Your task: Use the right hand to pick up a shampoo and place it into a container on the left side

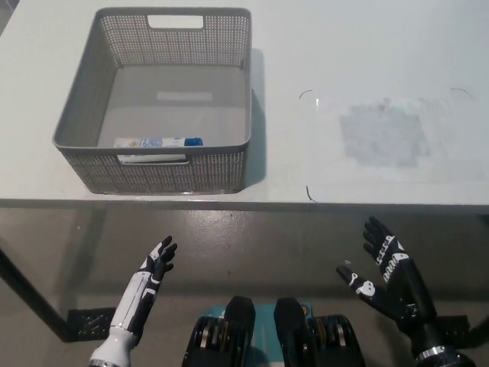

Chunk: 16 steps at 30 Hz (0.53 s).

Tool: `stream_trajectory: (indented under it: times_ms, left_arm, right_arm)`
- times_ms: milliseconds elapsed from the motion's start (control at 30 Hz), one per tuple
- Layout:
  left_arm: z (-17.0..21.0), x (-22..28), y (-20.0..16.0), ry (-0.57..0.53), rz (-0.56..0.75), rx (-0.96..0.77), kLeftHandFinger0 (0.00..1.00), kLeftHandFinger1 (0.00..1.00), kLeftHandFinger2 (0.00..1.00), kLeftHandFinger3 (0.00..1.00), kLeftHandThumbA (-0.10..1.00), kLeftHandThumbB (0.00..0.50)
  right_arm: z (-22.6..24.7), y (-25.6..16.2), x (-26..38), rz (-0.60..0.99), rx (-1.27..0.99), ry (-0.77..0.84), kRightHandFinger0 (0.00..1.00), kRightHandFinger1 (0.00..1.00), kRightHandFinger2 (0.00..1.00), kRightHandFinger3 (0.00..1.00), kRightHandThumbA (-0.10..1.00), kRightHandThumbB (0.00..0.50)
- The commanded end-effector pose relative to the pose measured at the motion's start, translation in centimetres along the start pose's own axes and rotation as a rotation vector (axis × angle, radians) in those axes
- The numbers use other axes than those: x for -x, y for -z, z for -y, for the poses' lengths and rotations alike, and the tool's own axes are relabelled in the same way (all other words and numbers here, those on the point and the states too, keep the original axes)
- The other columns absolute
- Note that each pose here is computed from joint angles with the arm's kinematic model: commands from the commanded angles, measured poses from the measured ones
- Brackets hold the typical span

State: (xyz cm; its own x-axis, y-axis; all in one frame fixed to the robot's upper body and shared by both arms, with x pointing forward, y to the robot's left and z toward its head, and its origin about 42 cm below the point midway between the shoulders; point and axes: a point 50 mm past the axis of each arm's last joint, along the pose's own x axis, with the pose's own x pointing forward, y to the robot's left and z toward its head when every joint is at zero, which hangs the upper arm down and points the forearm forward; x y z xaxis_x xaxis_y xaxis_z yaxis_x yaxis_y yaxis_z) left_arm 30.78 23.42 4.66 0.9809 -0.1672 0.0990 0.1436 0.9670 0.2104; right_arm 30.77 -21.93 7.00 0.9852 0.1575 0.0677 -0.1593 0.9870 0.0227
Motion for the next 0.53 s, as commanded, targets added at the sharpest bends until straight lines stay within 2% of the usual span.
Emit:
stream_trajectory:
  times_ms: [0,67,200,400,500]
  left_arm:
    - [-0.65,-0.35,-0.78,-0.008,0.065,-0.02,1.0,1.0,1.0,1.0,1.0,0.23]
    - [-0.69,-0.37,-0.79,-0.009,0.063,-0.008,1.0,1.0,1.0,1.0,1.0,0.234]
    - [-0.96,-0.66,-0.91,-0.023,0.066,-0.007,1.0,1.0,1.0,1.0,1.0,0.247]
    - [-0.89,-0.51,-0.94,-0.021,0.062,-0.008,1.0,1.0,1.0,1.0,1.0,0.244]
    - [-1.03,-0.51,-0.93,-0.019,0.057,0.001,1.0,1.0,1.0,1.0,1.0,0.243]
  right_arm:
    - [-0.34,-0.68,-0.03,0.045,-0.039,-0.018,1.0,1.0,1.0,1.0,0.89,0.289]
    - [-0.35,-0.68,0.04,0.044,-0.042,-0.014,1.0,1.0,1.0,1.0,0.89,0.3]
    - [-0.28,-0.85,-0.3,0.054,-0.04,-0.016,1.0,1.0,1.0,1.0,0.89,0.261]
    - [-0.21,-0.94,-0.33,0.055,-0.031,-0.002,1.0,1.0,1.0,1.0,0.88,0.26]
    - [-0.27,-1.0,-0.42,0.053,-0.024,0.0,1.0,1.0,1.0,1.0,0.89,0.278]
